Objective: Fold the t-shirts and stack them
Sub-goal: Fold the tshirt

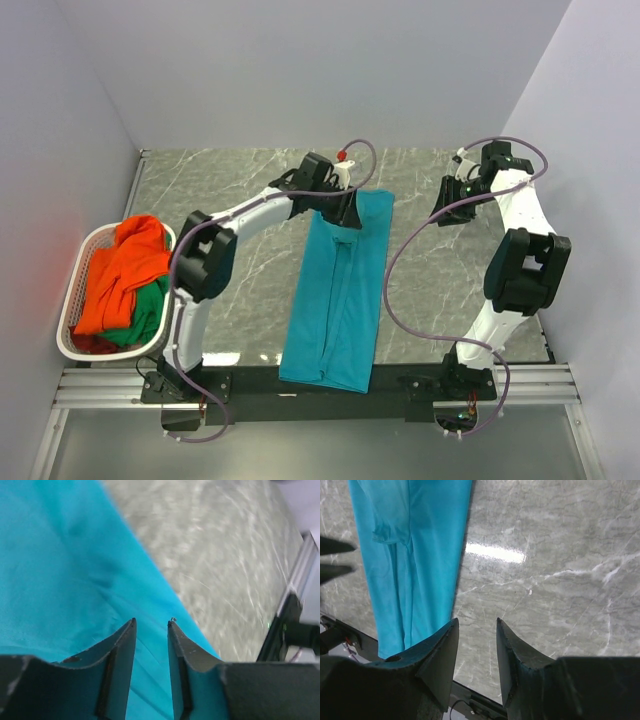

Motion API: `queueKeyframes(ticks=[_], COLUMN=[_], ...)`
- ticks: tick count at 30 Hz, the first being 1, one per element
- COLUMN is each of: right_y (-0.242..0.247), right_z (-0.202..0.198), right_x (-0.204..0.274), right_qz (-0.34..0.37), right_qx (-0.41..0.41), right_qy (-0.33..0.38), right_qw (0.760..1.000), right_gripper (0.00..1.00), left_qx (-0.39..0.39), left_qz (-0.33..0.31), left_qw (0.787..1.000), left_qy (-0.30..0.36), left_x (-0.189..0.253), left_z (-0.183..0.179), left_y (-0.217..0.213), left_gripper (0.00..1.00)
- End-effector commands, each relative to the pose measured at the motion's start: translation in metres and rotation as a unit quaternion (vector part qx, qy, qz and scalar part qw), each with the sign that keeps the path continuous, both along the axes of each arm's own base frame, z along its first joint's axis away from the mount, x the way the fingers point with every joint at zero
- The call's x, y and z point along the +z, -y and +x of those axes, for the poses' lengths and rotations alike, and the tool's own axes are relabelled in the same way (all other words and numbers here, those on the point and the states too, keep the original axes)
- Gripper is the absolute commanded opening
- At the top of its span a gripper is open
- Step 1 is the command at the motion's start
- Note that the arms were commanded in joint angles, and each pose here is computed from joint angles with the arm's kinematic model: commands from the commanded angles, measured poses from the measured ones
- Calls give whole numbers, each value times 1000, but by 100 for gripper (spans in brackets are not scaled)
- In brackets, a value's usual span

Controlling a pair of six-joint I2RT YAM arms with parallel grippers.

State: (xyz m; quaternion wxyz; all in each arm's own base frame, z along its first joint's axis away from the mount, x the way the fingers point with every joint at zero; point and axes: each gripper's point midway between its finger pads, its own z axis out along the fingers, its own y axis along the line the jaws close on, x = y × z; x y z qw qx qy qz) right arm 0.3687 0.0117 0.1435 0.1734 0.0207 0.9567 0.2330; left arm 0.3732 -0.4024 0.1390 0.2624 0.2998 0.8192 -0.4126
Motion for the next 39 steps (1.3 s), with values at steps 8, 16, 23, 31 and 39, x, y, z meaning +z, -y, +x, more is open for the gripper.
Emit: queueKeyframes(ticks=[8, 16, 23, 31, 39], right_y=[6, 8, 8, 0, 18], right_z=[-6, -4, -2, -4, 13], right_x=[15, 10, 9, 25, 95], right_qz=[-23, -27, -25, -16, -113], right_qx=[-13, -14, -10, 12, 77], right_qy=[21, 15, 13, 32, 166], right_qw=[999, 999, 1000, 999, 977], right_gripper=[43, 43, 43, 44, 49], left_qx=[187, 268, 272, 235, 206], left_qz=[25, 60, 39, 2, -43], left_qw=[972, 946, 957, 970, 952], left_qy=[-137, -171, -91, 64, 223], left_x=[-84, -131, -121, -46, 141], left_z=[78, 132, 199, 234, 185], left_y=[-18, -91, -116, -123, -150], left_gripper=[26, 25, 29, 49, 86])
